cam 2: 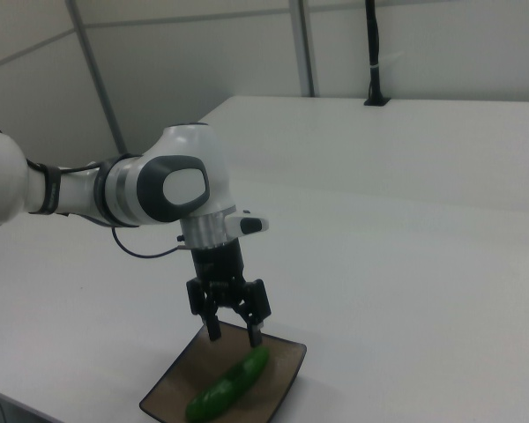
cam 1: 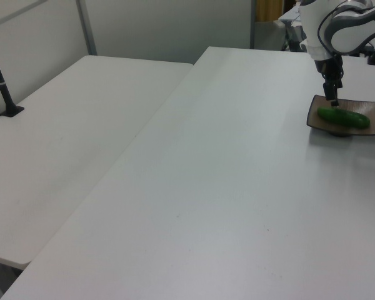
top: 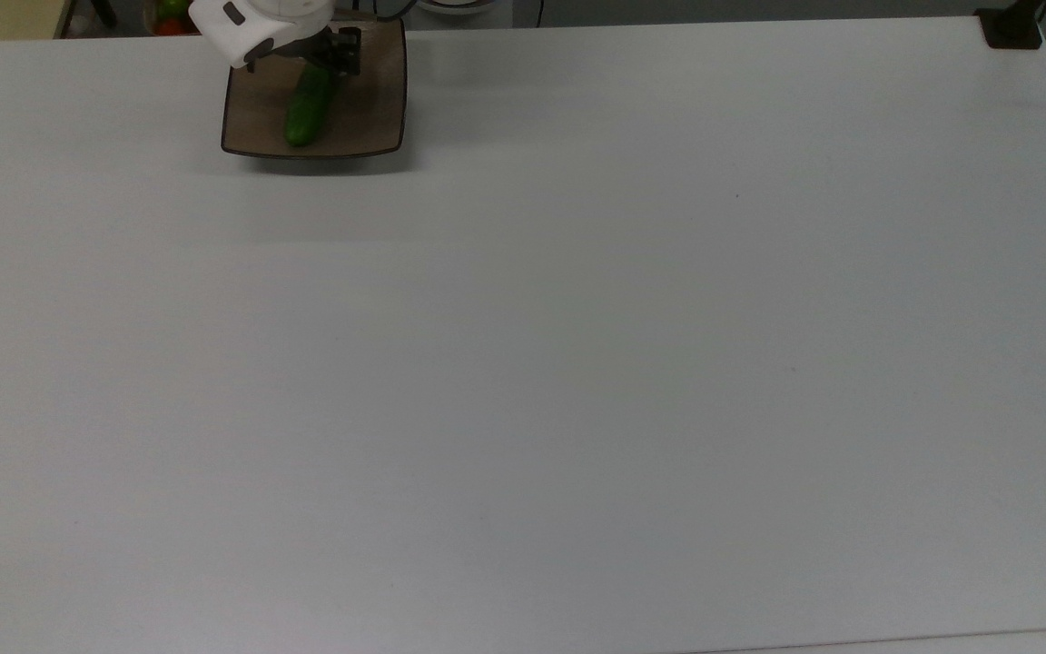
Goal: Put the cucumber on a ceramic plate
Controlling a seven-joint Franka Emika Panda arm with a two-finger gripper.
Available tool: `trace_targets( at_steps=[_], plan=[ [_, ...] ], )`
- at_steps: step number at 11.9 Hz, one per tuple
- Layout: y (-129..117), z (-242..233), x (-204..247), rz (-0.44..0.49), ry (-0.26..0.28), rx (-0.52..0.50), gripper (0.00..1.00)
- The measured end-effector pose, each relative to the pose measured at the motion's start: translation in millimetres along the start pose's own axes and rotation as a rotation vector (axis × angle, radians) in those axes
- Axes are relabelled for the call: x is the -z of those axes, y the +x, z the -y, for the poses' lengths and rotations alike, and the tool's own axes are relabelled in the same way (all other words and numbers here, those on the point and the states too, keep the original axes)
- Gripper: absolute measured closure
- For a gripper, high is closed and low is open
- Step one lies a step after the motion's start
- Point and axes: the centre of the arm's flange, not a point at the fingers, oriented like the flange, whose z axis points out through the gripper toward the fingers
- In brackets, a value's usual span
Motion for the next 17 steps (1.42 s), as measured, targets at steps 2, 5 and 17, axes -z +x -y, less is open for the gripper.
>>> trace_targets(
  at_steps=[2,5,17],
  plan=[
    [5,-2,22,-0.051,0.065,-0.034,0.00],
    [11,-16,104,-0.227,0.191,-0.114,0.00],
    [36,84,200,-0.312,0.289,-0.086,0.00]
  ],
)
